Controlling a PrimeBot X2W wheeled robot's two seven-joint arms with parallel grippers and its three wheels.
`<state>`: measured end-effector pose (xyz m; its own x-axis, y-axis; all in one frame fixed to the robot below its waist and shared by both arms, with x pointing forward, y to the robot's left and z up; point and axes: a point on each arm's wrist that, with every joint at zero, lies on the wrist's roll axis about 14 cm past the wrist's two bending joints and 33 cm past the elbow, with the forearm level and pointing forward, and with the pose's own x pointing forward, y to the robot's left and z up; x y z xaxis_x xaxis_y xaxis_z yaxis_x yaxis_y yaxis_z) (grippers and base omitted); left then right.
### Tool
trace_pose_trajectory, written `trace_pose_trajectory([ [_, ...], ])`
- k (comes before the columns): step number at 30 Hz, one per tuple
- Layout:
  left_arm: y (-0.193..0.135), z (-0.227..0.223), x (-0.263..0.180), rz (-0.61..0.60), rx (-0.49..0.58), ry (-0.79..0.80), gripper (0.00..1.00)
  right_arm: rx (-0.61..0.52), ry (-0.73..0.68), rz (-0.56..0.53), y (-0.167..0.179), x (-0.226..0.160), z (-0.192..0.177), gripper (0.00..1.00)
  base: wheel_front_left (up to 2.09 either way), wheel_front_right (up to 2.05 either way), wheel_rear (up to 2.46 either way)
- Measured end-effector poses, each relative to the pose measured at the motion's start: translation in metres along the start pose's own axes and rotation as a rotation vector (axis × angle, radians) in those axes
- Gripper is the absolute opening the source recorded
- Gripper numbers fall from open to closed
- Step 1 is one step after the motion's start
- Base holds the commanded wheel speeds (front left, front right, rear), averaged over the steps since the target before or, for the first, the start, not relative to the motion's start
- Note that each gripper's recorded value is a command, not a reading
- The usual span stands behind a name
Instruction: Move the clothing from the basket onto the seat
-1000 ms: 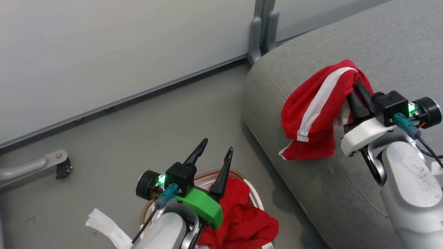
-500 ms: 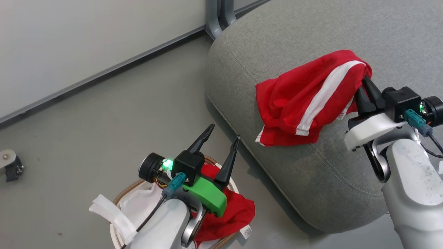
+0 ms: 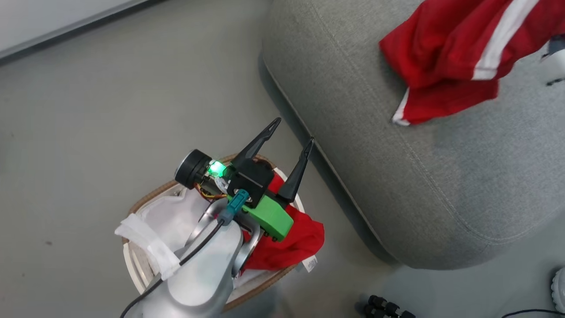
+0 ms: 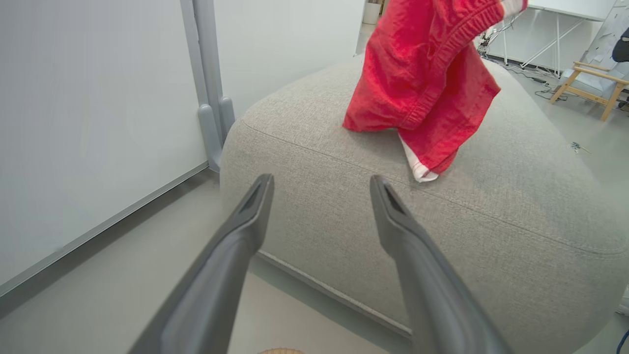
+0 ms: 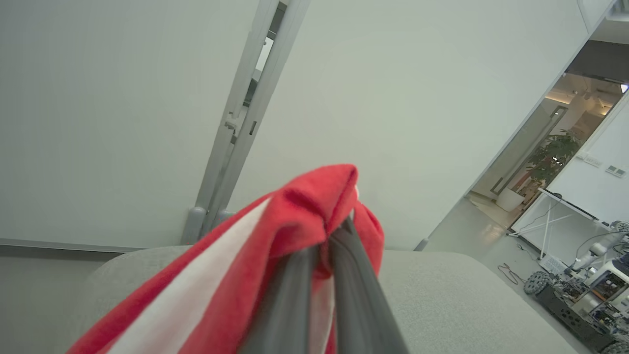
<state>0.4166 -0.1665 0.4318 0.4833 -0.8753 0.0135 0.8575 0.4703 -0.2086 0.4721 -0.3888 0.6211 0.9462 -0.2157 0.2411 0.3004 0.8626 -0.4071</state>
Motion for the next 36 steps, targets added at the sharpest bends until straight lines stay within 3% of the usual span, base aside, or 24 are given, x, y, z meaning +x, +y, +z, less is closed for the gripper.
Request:
trace_pose_trajectory([
  [5,0.021,-0.019,0.003,0.018,-0.008,0.017,1.0,-0.066,-0.005,-0.037,-0.019,0.035,-0.006,0.0,0.0,0.0,0.0],
  [12,0.054,-0.047,0.001,0.062,-0.008,0.044,1.0,-0.096,0.046,-0.044,-0.013,0.078,-0.042,0.0,0.0,0.0,0.0],
  [19,0.078,-0.084,-0.012,0.13,-0.054,0.096,1.0,-0.039,0.204,0.035,0.051,0.087,-0.124,0.0,0.0,0.0,0.0],
  [26,0.091,-0.107,-0.024,0.175,-0.089,0.134,1.0,0.021,0.361,0.096,0.101,0.063,-0.192,0.01,0.0,0.0,0.0],
  [27,0.093,-0.109,-0.025,0.18,-0.092,0.136,1.0,0.026,0.377,0.103,0.106,0.058,-0.198,0.13,0.0,0.0,0.0],
  [30,0.095,-0.11,-0.026,0.191,-0.095,0.137,1.0,0.036,0.4,0.111,0.113,0.05,-0.205,0.31,0.0,0.0,0.0],
  [31,0.096,-0.109,-0.026,0.192,-0.095,0.136,1.0,0.034,0.403,0.112,0.112,0.048,-0.205,0.47,0.0,0.0,0.0],
  [32,0.096,-0.109,-0.026,0.194,-0.092,0.136,1.0,0.034,0.404,0.112,0.112,0.046,-0.205,0.95,0.0,0.0,0.0],
  [33,0.097,-0.108,-0.027,0.196,-0.092,0.136,1.0,0.033,0.404,0.112,0.111,0.044,-0.205,1.0,0.0,0.0,0.0],
  [36,0.097,-0.107,-0.029,0.202,-0.092,0.139,1.0,0.034,0.398,0.114,0.11,0.039,-0.2,1.0,0.0,0.0,0.0],
])
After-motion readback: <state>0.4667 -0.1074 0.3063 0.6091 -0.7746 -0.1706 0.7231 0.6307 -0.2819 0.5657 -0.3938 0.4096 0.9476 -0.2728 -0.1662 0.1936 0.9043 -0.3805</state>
